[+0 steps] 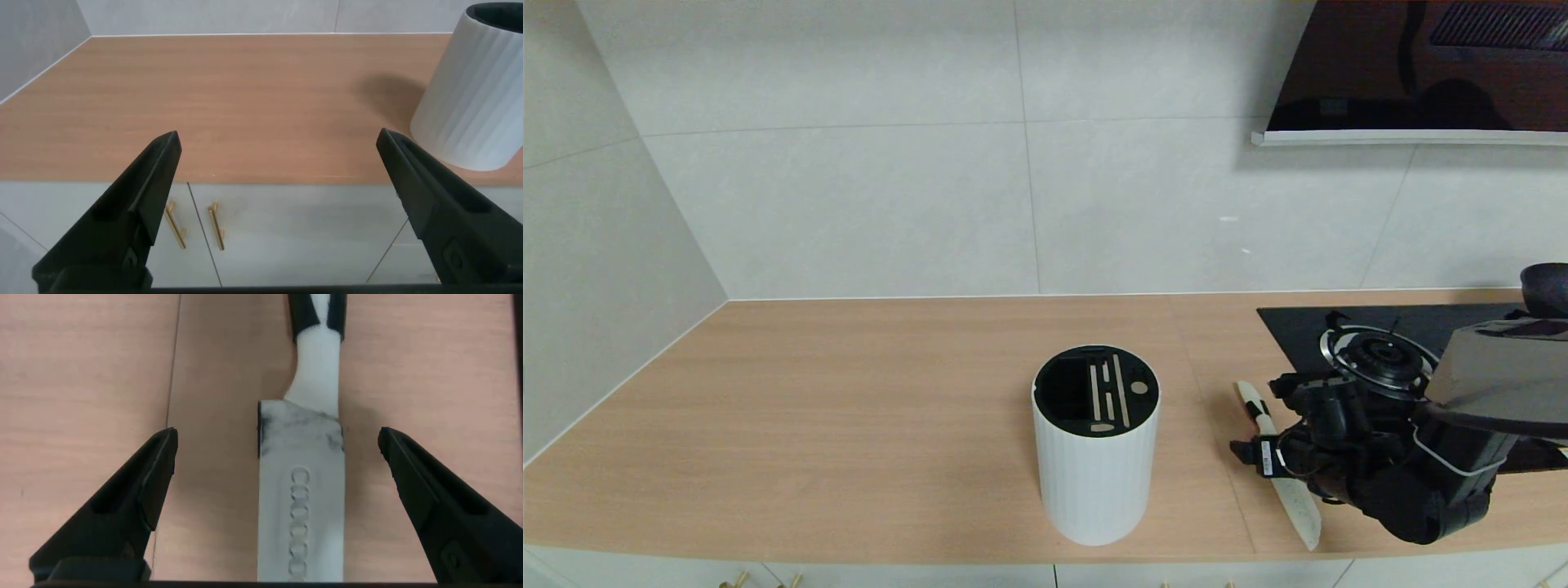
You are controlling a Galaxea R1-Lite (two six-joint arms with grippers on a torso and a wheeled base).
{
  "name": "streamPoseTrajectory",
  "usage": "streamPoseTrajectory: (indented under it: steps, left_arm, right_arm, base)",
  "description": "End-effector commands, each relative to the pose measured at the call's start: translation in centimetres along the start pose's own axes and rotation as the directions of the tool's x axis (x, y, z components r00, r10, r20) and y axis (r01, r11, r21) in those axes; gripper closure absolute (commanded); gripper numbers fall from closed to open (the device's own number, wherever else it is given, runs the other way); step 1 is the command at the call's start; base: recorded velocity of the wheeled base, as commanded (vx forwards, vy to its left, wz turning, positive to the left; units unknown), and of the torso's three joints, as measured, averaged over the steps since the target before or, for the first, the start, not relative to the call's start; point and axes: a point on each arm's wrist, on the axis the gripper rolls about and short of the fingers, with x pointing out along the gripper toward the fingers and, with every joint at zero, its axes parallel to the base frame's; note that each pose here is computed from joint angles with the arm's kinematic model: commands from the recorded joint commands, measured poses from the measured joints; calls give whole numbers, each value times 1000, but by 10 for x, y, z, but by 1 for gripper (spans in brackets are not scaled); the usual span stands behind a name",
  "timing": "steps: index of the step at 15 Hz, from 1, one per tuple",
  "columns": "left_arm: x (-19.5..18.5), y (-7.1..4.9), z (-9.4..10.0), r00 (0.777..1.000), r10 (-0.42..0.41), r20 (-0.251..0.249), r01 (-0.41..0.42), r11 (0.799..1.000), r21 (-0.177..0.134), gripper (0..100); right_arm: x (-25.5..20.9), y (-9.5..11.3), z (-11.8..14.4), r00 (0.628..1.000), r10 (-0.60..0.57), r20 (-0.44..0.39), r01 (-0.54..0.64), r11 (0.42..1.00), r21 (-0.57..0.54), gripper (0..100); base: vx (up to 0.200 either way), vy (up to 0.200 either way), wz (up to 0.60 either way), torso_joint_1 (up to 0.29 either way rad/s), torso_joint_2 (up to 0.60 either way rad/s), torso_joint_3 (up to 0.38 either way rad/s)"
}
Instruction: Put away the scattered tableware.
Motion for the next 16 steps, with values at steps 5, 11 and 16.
streamPoseTrajectory:
  steps: [5,11,16]
  left_arm:
    - [0,0,0,1000,1,-1,-1,1000,0,0]
    - [0,0,0,1000,1,-1,-1,1000,0,0]
    - [0,0,0,1000,1,-1,-1,1000,0,0]
  right_arm:
    - [9,-2,-7,1000,-19,-7,19,1000,0,0]
    - [11,-2,-8,1000,-24,-5,24,1000,2,0]
    - [16,-6,-11,999,-47,5,47,999,4,100]
  base:
    - [0,0,0,0,0,0]
    - [0,0,0,0,0,0]
    - [0,0,0,0,0,0]
